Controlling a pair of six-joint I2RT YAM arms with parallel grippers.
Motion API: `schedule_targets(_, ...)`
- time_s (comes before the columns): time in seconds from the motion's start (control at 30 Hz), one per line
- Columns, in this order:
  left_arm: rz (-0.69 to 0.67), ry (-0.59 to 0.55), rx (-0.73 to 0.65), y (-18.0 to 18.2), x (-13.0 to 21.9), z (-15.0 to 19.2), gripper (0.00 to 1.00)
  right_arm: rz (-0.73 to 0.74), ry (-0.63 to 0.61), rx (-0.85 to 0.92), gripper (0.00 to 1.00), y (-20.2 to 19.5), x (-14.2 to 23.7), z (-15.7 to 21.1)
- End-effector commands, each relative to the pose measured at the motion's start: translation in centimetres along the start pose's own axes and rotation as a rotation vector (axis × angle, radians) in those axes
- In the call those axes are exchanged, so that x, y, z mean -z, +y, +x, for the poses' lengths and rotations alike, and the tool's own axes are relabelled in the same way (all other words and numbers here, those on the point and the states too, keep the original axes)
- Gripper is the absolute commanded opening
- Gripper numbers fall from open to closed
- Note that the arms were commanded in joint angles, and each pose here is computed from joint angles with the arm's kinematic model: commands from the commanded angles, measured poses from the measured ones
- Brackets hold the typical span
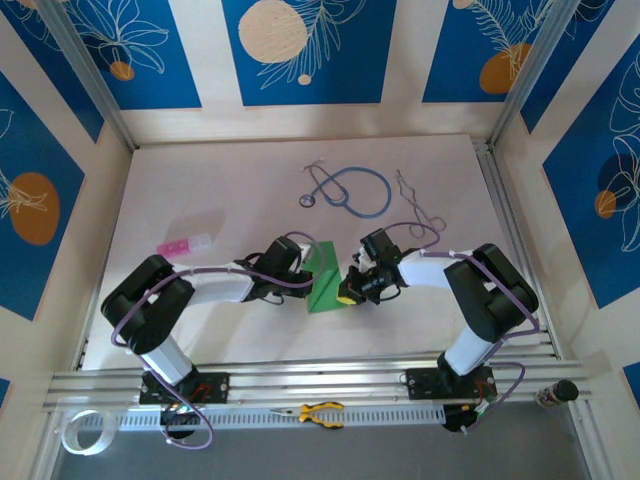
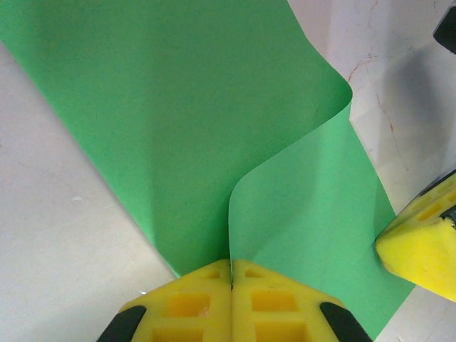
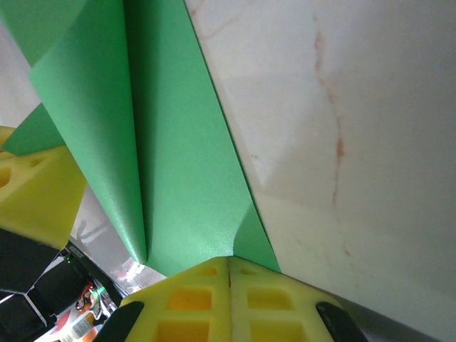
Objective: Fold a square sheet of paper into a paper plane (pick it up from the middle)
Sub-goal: Fold the triangle a second time at the center of the table.
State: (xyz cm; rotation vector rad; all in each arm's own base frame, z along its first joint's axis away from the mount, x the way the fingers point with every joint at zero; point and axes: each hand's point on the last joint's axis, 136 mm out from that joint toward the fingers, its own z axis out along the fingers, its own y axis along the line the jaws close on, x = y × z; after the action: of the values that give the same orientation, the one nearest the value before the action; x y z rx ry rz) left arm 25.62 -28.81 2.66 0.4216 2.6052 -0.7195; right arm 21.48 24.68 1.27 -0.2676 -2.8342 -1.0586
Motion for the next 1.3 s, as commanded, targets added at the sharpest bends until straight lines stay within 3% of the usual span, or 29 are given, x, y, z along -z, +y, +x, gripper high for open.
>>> schedule_targets(0.0, -0.029, 0.03, 0.034, 1.2, -0.5, 0.8, 0.0, 0.127, 0.037, -0.078, 0.05, -3.2, -0.9, 1.2)
schedule_targets(0.47, -0.004, 0.057, 0.036, 1.0, -1.1, 1.6, 0.0, 0.04, -0.002, -0.026, 0.07, -0.3, 0.2, 0.3)
schedule_targets(0.63, -0.008, 0.064, 0.035, 1.2, -1.1, 1.9, 0.0, -0.062, -0.077, 0.027, 0.09, 2.7, 2.3, -1.1)
schedule_targets(0.8, -0.006, 0.06, 0.038, 1.2, -1.1, 1.9, 0.0, -0.206, -0.072, 0.067, 0.01, 5.9, 2.6, -1.8)
schedule_targets(1.27, 0.002, 0.064, 0.032, 1.0, -1.1, 1.8, 0.0, -0.19, -0.018, 0.052, 0.0, 6.6, 0.0, -2.6)
